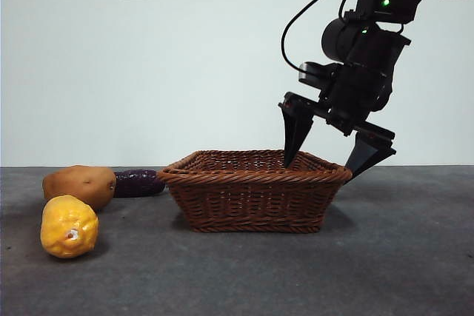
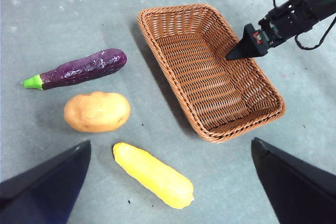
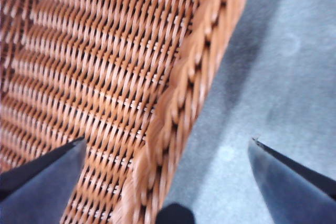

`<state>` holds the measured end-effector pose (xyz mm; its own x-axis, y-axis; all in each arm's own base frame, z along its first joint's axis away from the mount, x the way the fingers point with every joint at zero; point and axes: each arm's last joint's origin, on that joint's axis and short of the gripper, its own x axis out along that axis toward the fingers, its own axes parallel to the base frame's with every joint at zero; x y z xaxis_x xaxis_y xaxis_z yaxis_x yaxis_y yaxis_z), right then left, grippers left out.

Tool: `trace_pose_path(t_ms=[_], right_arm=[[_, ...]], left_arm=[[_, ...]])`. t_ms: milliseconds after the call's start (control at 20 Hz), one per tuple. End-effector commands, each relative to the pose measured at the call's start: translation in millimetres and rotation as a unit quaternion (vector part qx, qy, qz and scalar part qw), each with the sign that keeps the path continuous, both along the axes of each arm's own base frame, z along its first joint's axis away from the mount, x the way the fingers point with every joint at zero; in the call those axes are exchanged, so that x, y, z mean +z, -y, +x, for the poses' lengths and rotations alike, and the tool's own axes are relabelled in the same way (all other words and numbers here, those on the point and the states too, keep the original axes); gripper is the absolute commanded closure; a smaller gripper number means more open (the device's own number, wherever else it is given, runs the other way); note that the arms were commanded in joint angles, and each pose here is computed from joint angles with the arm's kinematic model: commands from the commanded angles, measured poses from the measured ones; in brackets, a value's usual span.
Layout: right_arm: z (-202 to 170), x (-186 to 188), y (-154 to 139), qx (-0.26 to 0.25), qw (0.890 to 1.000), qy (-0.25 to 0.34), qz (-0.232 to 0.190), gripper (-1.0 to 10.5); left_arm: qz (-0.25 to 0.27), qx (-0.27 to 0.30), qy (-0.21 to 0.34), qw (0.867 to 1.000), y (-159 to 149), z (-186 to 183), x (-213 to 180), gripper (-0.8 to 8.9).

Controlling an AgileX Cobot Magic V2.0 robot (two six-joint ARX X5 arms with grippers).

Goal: Help me put the vegetables on the table into the basket

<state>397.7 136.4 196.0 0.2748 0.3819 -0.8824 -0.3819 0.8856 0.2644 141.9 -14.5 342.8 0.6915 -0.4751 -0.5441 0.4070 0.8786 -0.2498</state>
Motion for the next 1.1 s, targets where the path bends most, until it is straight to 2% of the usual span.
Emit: trace_pose_path(t_ms=[50, 200, 350, 450, 600, 700, 850, 950, 1100], right_arm=[[4, -11, -3, -0.010, 1.000, -0.007, -0.003, 4.5], [7, -17, -7, -0.020, 1.000, -0.007, -0.001, 6.4], [8, -27, -12, -0.021, 1.000, -0.012, -0.007, 6.5], [9, -28, -13, -0.024, 1.000, -0.011, -0.006, 8.3], [11, -27, -13, -0.036, 0.999, -0.002, -0.010, 8.6], [11, -27, -13, -0.036, 0.999, 0.003, -0.008, 9.6], [13, -25, -14, -0.046, 0.999, 0.008, 0.003, 9.6], [10, -14, -13, -0.042, 0.999, 0.014, 0.015, 9.6], [-2, 37, -9, -0.040, 0.996, 0.071, 0.037, 9.6]], left_arm=[[-0.004, -0.002, -0.003, 1.000, 1, 2, 0, 0.87], [-0.004, -0.002, -0.009, 1.000, 1, 4, -1, 0.87], [-0.004, -0.002, -0.011, 1.000, 1, 5, -2, 0.88], [-0.004, -0.002, -0.011, 1.000, 1, 5, -2, 0.91], [-0.004, -0.002, -0.012, 1.000, 1, 5, -2, 0.91], [-0.004, -0.002, -0.017, 1.000, 1, 5, -3, 0.91], [-0.007, 0.003, -0.029, 1.000, 0, 7, -5, 0.91], [0.009, 0.025, -0.036, 0.999, -1, 10, -7, 0.91], [0.007, 0.041, -0.057, 0.998, -1, 16, -10, 0.91]])
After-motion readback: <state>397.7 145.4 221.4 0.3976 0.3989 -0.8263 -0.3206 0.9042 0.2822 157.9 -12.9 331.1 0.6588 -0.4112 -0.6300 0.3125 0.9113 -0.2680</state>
